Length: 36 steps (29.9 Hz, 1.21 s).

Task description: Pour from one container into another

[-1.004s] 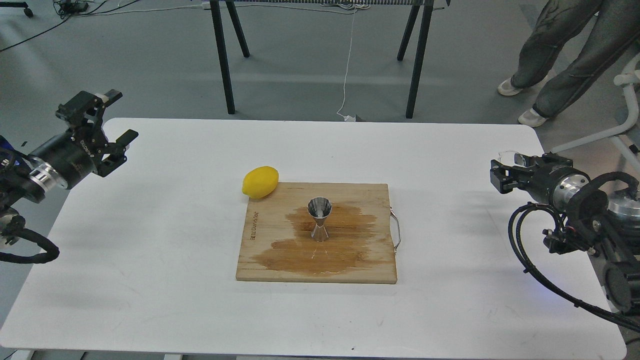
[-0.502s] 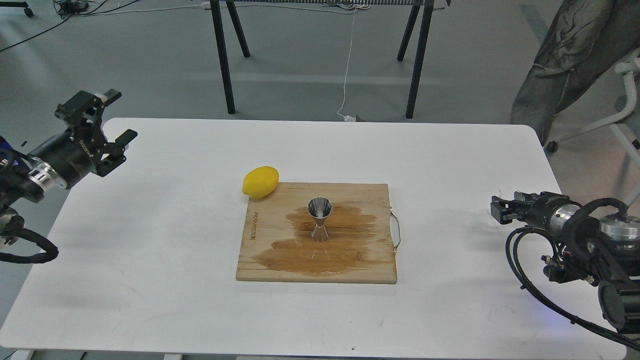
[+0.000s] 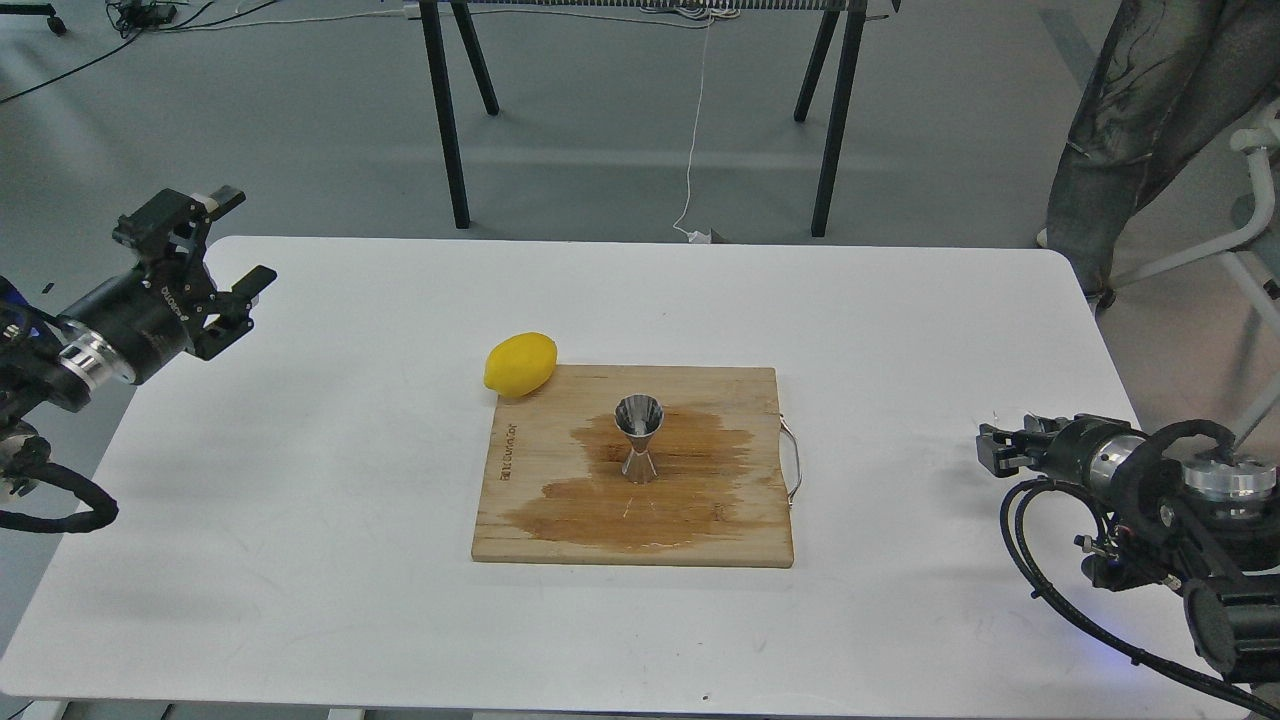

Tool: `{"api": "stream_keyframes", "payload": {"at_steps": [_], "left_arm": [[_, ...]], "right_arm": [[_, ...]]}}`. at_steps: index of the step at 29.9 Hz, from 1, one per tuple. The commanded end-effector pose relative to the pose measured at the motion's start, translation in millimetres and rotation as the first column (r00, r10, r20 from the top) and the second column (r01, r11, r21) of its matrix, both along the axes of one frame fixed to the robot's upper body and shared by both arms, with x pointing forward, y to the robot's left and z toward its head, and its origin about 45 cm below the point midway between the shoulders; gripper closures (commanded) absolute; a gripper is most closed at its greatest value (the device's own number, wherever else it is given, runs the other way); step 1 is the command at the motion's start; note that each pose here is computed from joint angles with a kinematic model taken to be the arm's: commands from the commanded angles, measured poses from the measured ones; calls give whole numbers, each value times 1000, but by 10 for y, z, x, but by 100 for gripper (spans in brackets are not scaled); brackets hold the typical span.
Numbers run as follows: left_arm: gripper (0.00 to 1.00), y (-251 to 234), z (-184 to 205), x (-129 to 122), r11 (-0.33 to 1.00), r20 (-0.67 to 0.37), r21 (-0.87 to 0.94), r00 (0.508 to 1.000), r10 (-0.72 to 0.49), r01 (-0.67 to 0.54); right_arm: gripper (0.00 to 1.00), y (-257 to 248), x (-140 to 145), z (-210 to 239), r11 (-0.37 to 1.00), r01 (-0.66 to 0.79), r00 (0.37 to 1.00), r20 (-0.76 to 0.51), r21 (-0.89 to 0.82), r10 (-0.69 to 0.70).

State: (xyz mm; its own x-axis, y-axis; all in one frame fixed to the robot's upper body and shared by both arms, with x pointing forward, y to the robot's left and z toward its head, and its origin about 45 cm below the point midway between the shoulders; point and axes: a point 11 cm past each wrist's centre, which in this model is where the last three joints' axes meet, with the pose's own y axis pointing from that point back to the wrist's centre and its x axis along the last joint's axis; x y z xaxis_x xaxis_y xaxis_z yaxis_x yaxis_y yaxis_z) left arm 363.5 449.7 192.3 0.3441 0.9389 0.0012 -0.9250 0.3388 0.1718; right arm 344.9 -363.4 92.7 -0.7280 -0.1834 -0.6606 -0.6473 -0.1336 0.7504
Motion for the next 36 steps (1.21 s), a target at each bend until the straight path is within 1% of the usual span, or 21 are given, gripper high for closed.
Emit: {"api": "stream_keyframes", "payload": {"at_steps": [1,5,10,18,25,36], "left_arm": [[1,0,-1,-1,1000,0,0,1000,0,0],[1,0,-1,-1,1000,0,0,1000,0,0],[1,0,-1,-1,1000,0,0,1000,0,0],[1,0,-1,-1,1000,0,0,1000,0,0],[1,0,-1,-1,1000,0,0,1000,0,0],[1,2,-7,-5,1000,-2,0,1000,0,0]], "right_arm": [[67,22,0,-6,1000,-3,1000,0,3,3],[65,42,5,-7,1000,-6,1000,0,6,6],[63,170,-35,-88,999,-51,998,-25,-1,51],[60,228,-37,-84,998,-67,997,-23,4,67],[53,236,-27,-72,998,-69,997,-19,5,69],[45,239,-16,-61,998,-70,997,-16,4,70]]}}
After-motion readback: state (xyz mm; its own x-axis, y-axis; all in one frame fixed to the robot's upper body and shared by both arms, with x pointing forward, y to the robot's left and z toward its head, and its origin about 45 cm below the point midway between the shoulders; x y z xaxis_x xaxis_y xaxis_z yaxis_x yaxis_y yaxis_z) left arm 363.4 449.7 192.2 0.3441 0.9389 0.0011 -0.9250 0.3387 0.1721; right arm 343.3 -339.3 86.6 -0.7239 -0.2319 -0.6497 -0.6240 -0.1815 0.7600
